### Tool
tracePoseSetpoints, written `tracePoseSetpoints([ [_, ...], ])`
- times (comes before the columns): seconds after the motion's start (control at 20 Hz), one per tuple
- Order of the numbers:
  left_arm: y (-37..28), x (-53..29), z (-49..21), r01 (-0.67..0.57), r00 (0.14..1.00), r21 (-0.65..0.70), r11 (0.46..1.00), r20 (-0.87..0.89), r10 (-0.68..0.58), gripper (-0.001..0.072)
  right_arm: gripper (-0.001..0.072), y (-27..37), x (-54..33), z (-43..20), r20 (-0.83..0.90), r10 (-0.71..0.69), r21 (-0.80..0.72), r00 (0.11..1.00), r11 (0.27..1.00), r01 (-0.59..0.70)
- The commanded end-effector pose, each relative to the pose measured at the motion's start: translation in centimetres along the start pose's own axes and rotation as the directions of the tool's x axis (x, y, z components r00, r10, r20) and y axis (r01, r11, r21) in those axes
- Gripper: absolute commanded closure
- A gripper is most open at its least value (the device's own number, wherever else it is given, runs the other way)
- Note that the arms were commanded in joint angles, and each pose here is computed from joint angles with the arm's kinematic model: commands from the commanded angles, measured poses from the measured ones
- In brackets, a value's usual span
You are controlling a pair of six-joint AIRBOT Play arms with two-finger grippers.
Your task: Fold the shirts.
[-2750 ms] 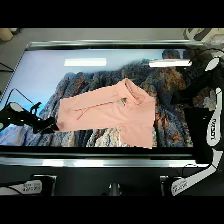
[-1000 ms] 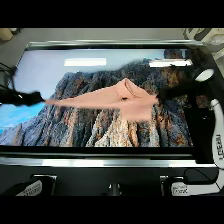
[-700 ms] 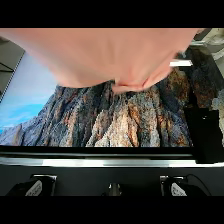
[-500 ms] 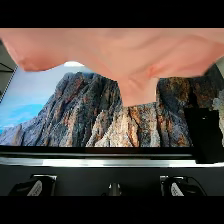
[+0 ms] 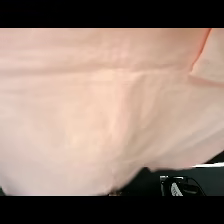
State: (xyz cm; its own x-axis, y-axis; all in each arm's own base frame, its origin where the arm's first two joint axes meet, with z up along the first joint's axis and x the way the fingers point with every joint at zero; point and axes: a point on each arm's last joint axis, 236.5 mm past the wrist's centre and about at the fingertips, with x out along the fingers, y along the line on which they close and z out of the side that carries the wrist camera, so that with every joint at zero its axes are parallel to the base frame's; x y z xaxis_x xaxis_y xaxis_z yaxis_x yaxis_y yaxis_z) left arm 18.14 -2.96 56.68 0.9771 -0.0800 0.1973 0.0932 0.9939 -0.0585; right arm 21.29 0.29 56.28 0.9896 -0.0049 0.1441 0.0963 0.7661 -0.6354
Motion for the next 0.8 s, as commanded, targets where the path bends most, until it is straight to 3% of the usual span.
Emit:
tracePoseSetpoints([
  [0.0,2.9,3.3,-7.9,-0.064,0.954,0.003,0.998,-0.293,0.062,0.068,0.0694,2.9,4.1,-5.8,-0.198,0.131,0.018,0.971,0.991,-0.13],
  [0.1,4.5,6.6,-13.9,-0.066,0.887,0.001,0.998,-0.459,0.059,0.0679,0.0695,7.7,8.1,-12.8,-0.385,0.315,0.125,0.867,0.949,-0.289],
  [0.2,6.6,10.2,-22.4,-0.065,0.775,-0.004,0.998,-0.631,0.047,0.0679,0.0696,14.2,11.4,-21.6,-0.556,0.511,0.295,0.656,0.859,-0.419],
  [0.3,8.5,12.0,-33.2,-0.091,0.589,-0.05,0.995,-0.808,0.013,0.068,0.0696,21.6,13.7,-29.8,-0.638,0.646,0.439,0.418,0.752,-0.491],
  [0.4,9.9,12.5,-42.9,-0.133,0.418,-0.086,0.987,-0.908,-0.023,0.0679,0.0696,29.1,15.7,-35.5,-0.658,0.708,0.513,0.256,0.671,-0.535],
  [0.5,11.2,13.8,-49.6,-0.174,0.337,-0.099,0.98,-0.941,-0.036,0.0679,0.0695,34.8,19.4,-38.8,-0.647,0.722,0.519,0.245,0.653,-0.551],
  [0.75,12.8,19.8,-58.0,-0.208,0.347,-0.123,0.97,-0.937,-0.044,0.0679,0.0694,39.1,28.1,-43.1,-0.584,0.664,0.564,0.467,0.745,-0.356],
])
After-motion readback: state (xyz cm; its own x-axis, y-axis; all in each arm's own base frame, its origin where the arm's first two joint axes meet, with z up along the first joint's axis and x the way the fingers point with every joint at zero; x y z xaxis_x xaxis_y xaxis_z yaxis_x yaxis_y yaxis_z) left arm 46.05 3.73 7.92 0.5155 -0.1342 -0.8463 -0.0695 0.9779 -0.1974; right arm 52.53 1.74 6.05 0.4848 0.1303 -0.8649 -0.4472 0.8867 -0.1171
